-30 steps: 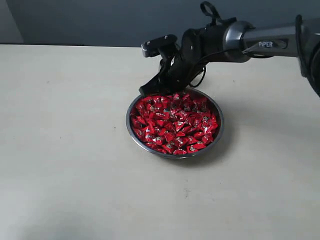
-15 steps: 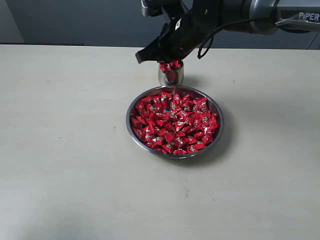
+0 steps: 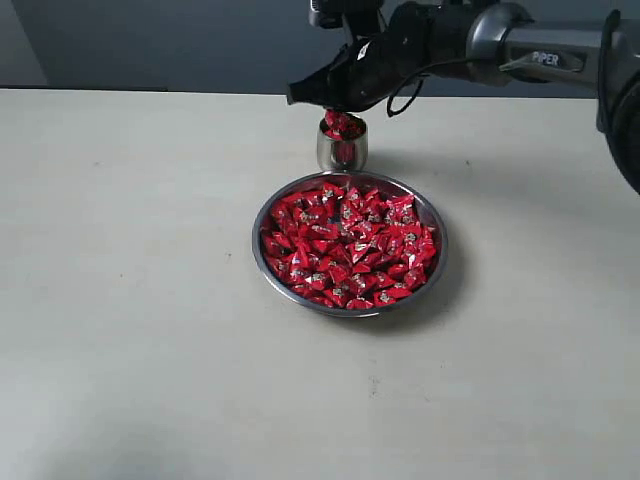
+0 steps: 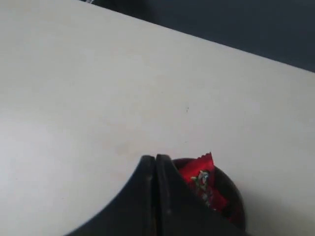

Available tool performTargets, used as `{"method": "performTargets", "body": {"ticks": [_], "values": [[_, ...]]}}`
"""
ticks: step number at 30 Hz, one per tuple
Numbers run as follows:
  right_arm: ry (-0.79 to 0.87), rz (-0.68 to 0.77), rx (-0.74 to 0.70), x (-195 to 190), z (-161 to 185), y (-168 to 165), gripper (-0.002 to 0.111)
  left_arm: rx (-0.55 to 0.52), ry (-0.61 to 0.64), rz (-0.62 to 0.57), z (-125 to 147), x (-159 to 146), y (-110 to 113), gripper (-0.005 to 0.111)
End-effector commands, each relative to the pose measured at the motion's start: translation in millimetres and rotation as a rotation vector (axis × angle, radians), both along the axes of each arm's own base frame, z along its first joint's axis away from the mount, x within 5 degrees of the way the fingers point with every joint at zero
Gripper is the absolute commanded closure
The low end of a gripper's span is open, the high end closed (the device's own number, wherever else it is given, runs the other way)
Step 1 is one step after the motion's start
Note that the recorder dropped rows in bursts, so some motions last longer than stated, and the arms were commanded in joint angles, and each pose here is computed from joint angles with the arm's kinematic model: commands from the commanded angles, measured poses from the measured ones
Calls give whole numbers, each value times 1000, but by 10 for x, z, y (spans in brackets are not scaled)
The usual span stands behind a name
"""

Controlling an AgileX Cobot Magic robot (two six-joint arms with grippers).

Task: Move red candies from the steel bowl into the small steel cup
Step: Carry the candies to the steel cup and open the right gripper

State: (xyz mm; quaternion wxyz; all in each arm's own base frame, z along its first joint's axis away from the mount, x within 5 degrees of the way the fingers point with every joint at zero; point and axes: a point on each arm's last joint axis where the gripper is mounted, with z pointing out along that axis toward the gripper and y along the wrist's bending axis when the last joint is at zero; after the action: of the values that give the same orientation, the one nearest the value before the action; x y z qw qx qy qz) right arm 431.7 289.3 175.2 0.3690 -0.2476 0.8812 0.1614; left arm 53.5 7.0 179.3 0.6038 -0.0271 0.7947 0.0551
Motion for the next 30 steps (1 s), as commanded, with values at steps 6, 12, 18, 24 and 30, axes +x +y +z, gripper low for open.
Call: {"method": "performTargets", "body": {"ticks": [6,12,18,24,30], "values": [[-21,32,-90,61,-201,-31,104,2,-18,-8,35,-3,-4,106],[-16,33,-90,47,-151,-36,71,2,-18,-8,35,-3,-4,106],[-13,39,-89,-1,61,-61,69,2,-18,-8,35,-3,-4,106],[-5,48,-85,-91,367,-106,69,2,-18,-8,35,-3,-4,106],[58,63,-97,-217,583,-160,69,2,-18,-8,35,-3,-4,106]]}}
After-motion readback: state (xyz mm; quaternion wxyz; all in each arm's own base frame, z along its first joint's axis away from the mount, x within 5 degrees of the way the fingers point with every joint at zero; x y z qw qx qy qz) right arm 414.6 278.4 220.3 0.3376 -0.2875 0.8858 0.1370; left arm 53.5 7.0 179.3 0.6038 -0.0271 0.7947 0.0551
